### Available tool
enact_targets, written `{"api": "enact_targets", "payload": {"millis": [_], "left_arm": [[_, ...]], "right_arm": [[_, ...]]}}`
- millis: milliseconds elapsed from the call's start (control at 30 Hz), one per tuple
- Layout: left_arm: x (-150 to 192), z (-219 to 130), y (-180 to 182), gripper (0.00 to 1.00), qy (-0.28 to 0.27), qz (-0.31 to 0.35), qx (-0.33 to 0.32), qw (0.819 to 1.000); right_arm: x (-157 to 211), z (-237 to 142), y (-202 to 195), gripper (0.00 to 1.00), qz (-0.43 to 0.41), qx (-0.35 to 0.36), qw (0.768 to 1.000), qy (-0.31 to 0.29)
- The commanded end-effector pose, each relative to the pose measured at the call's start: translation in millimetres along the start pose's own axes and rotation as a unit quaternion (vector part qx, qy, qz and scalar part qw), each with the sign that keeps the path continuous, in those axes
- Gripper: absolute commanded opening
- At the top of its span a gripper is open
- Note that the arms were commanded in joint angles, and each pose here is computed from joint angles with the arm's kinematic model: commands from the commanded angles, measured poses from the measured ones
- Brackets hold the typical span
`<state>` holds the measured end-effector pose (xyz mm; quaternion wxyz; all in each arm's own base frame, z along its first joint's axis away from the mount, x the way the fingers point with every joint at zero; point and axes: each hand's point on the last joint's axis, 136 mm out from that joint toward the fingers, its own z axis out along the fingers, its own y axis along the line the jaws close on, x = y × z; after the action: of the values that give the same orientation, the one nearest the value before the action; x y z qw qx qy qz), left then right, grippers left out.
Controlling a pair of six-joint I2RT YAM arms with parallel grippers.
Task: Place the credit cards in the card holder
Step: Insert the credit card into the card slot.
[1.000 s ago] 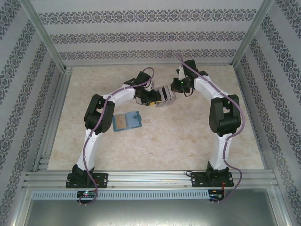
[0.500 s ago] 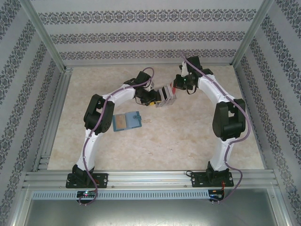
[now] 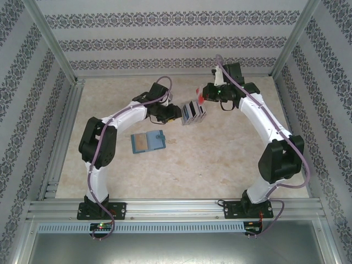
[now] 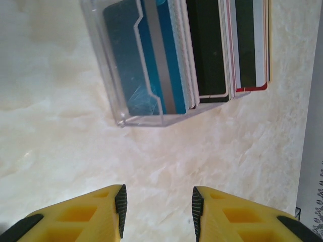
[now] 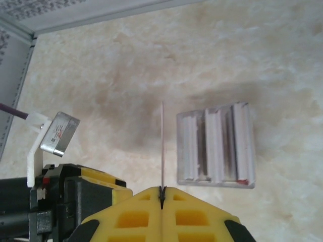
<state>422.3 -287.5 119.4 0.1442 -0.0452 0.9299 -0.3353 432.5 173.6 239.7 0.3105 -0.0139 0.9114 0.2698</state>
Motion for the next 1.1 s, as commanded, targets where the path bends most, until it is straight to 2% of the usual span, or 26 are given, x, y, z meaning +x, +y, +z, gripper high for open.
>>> {"api": "enact_targets", "payload": {"millis": [0, 267, 400, 600, 800, 1067], "left_arm": [[-14.7, -32.1, 2.5, 0.41, -0.057, 0.012, 0.001, 0.998], [-6.7, -82.7, 55.2, 0.41, -0.125, -0.022, -0.04, 0.991], [8.3, -103.6, 91.9, 0.41, -0.137, -0.049, -0.066, 0.987], [31.7, -140.9, 134.5, 0.42, -0.183, -0.068, -0.116, 0.974], [54.4, -146.1, 161.6, 0.43, -0.164, -0.091, -0.138, 0.973], [68.9, -132.4, 180.9, 0.43, -0.123, -0.112, -0.134, 0.977]], "right_arm": [[7.4, -8.0, 26.1, 0.05, 0.006, -0.038, 0.999, -0.007], [40.3, 5.7, 69.1, 0.06, 0.016, -0.11, 0.994, 0.008], [63.6, 21.4, 87.7, 0.06, 0.015, -0.138, 0.99, 0.027], [102.5, 48.6, 110.1, 0.06, 0.024, -0.174, 0.982, 0.064], [144.7, 79.3, 122.8, 0.06, 0.029, -0.195, 0.972, 0.125], [182.5, 108.4, 135.1, 0.07, 0.035, -0.202, 0.965, 0.165]]}}
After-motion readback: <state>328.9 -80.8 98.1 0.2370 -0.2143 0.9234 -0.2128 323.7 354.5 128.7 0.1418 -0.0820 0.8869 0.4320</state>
